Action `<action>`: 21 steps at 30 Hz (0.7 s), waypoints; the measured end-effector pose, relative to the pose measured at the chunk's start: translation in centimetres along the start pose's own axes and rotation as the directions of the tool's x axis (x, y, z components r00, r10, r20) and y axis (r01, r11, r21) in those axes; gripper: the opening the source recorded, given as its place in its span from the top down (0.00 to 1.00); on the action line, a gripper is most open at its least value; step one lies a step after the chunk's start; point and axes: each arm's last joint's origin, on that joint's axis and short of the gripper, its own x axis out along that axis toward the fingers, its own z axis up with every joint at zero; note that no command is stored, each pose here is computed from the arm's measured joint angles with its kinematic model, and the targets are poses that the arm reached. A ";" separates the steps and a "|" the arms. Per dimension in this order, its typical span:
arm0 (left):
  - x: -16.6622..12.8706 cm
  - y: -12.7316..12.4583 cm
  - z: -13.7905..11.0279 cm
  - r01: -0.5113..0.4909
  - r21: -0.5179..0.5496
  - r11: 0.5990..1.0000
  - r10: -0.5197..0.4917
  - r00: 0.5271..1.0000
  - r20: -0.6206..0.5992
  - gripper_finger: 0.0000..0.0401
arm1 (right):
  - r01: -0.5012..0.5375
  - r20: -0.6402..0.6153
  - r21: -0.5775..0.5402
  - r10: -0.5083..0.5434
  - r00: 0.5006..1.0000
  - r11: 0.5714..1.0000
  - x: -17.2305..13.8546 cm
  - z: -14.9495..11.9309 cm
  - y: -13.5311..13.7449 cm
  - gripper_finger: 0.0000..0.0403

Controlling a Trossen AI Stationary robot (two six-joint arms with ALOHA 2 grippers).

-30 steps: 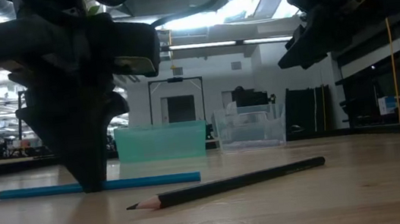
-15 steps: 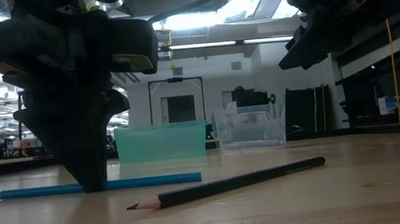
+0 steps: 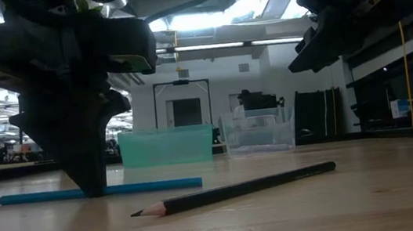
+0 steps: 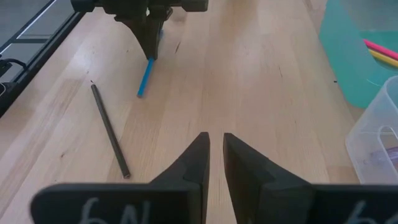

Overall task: Sort pens & pencils
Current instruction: Put the blue pencil into the blue bin

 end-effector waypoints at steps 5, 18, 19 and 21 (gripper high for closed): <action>-0.5 0.0 0.1 -0.018 0.026 0.999 0.018 1.000 0.019 0.99 | 0.000 -0.001 0.000 0.000 1.000 1.000 0.0 0.0 0.0 0.88; -1.7 0.1 0.4 -0.008 0.021 1.000 0.007 0.998 0.058 1.00 | 0.001 -0.008 -0.002 -0.001 1.000 1.000 0.0 -0.1 0.0 0.88; -1.7 0.1 0.4 -0.018 0.020 1.000 0.017 0.998 0.063 1.00 | 0.001 -0.008 -0.002 -0.001 1.000 1.000 0.0 -0.1 0.0 0.88; -1.7 0.2 0.4 -0.046 0.019 0.999 0.045 0.996 0.075 1.00 | 0.001 -0.008 0.001 -0.001 1.000 1.000 0.0 -0.1 0.0 0.88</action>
